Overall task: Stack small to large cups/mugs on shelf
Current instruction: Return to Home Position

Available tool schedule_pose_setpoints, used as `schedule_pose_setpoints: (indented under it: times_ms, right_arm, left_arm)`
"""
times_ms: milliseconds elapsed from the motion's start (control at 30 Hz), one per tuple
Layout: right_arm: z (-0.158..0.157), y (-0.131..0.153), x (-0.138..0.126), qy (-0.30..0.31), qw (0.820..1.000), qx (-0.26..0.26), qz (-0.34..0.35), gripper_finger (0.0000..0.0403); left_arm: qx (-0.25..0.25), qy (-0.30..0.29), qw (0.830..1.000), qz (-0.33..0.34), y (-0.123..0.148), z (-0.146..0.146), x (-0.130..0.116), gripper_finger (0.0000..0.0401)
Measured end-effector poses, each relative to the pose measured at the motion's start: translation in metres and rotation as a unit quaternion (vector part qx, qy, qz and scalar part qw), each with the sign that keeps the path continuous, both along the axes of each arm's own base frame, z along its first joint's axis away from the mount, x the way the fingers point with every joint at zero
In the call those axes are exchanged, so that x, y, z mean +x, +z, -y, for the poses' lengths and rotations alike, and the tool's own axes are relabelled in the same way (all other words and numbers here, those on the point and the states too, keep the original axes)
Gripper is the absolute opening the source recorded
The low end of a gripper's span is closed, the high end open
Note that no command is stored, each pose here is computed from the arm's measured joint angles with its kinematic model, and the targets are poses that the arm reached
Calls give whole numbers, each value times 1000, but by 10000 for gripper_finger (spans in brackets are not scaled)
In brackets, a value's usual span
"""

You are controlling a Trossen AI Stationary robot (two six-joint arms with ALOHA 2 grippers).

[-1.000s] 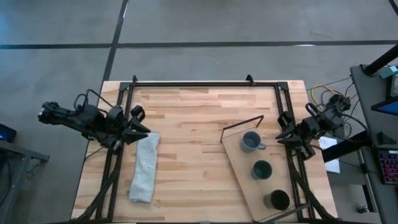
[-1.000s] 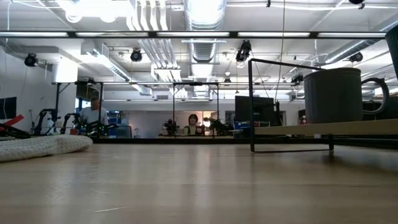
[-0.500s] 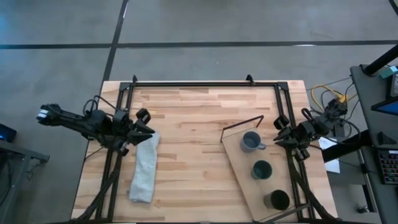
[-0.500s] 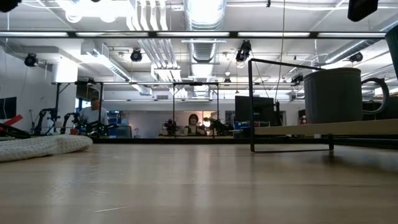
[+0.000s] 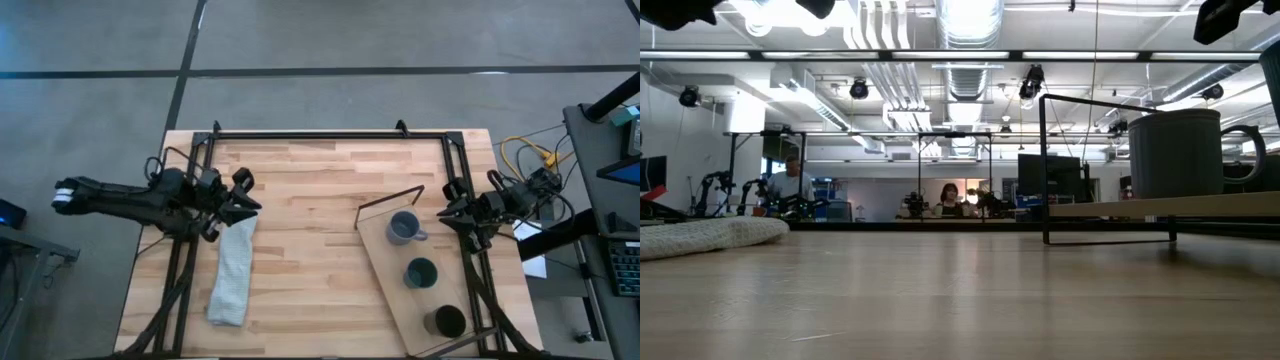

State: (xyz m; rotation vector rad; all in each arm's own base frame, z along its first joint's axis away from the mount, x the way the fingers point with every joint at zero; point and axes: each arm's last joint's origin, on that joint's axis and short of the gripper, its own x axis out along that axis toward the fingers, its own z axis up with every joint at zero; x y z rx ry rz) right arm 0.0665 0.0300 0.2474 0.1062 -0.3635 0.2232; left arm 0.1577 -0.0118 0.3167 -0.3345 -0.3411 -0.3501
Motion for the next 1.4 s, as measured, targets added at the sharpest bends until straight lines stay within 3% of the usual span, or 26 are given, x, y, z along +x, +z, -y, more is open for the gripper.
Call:
schedule_pose_setpoints:
  times_ms: [167,367,533,867,1400]
  right_arm:
    - [0,-4,2,-7,1000,-4,-12,52]
    - [0,-16,7,-16,999,-4,-35,52]
    - [0,-23,10,-26,999,-2,-45,52]
    - [0,-43,17,-25,1000,12,-16,52]
    - [2,-47,19,-42,999,16,-7,52]
  left_arm:
    - [25,-15,1000,13,2,-11,-1,63]
    - [6,-38,999,-11,-5,-25,-5,63]
    - [-5,-22,1000,-20,-20,-32,-8,63]
    - [-15,-56,998,37,-46,-30,-18,63]
    - [-57,-128,990,1,-63,-24,-33,63]
